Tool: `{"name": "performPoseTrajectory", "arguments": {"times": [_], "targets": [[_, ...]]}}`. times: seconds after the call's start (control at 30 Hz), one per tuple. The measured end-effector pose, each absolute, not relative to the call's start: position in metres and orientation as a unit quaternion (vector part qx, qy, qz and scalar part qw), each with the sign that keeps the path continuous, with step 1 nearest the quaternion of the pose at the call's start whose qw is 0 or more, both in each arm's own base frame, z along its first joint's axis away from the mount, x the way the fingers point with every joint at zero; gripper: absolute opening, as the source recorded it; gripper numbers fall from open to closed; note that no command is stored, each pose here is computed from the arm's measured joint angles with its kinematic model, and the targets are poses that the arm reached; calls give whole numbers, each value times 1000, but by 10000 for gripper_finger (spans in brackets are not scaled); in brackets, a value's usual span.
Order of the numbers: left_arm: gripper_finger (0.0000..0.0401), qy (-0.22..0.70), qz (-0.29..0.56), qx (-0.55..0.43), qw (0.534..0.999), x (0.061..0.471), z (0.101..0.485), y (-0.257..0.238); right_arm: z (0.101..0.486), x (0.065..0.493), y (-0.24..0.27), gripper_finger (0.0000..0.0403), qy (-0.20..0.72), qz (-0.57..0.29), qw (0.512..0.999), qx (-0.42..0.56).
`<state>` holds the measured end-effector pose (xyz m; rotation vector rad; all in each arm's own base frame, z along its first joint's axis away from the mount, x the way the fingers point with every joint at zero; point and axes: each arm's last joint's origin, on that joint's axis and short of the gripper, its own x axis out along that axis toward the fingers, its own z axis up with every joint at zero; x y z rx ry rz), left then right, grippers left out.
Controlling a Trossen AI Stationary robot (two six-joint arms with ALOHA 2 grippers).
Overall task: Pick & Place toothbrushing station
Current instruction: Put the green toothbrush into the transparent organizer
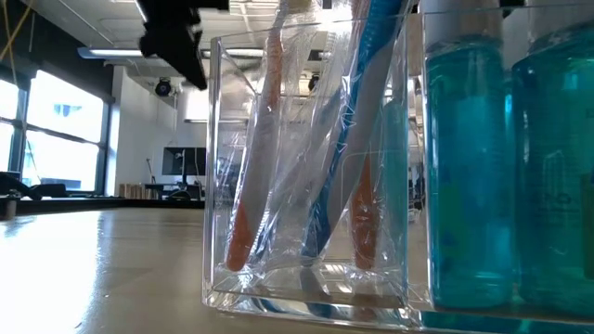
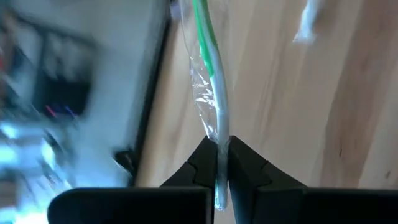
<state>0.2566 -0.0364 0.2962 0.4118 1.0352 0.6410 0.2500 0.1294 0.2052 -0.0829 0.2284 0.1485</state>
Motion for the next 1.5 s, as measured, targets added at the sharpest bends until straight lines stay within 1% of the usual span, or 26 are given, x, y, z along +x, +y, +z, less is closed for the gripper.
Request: {"name": "performPoseTrajectory", "arguments": {"times": [0.13, 0.23, 0.4, 0.53, 0.63, 0.73, 0.83, 0.93, 1.0, 1.03, 1.23, 1.4, 1.5], "targets": [[10, 432, 273, 257, 821, 249, 299, -78, 207, 250, 130, 276, 104, 72, 991, -33], [10, 407, 228, 298, 833, 247, 297, -105, 211, 251, 130, 276, 85, 72, 994, -1], [10, 367, 146, 394, 830, 246, 295, -145, 220, 252, 131, 276, 50, 72, 993, 83], [10, 327, 115, 460, 817, 256, 289, -170, 224, 252, 132, 276, 35, 93, 985, 142], [10, 315, 100, 515, 791, 266, 277, -187, 224, 252, 134, 276, 41, 125, 981, 145], [10, 313, 98, 583, 743, 277, 262, -198, 225, 252, 135, 276, 40, 139, 978, 151], [12, 309, 116, 644, 691, 287, 252, -206, 226, 252, 135, 276, 33, 139, 978, 154], [17, 300, 143, 687, 647, 298, 249, -213, 227, 252, 133, 276, 29, 135, 978, 154], [17, 295, 166, 702, 626, 301, 254, -218, 227, 254, 131, 276, 27, 132, 979, 153], [15, 293, 169, 703, 625, 302, 258, -219, 227, 254, 130, 276, 27, 129, 979, 153], [10, 283, 178, 690, 642, 307, 279, -222, 228, 260, 119, 276, 20, 113, 981, 154], [10, 288, 170, 702, 629, 308, 286, -223, 233, 265, 107, 276, 3, 145, 973, 177], [10, 286, 171, 700, 632, 309, 291, -224, 236, 268, 99, 276, -4, 174, 963, 207]]}}
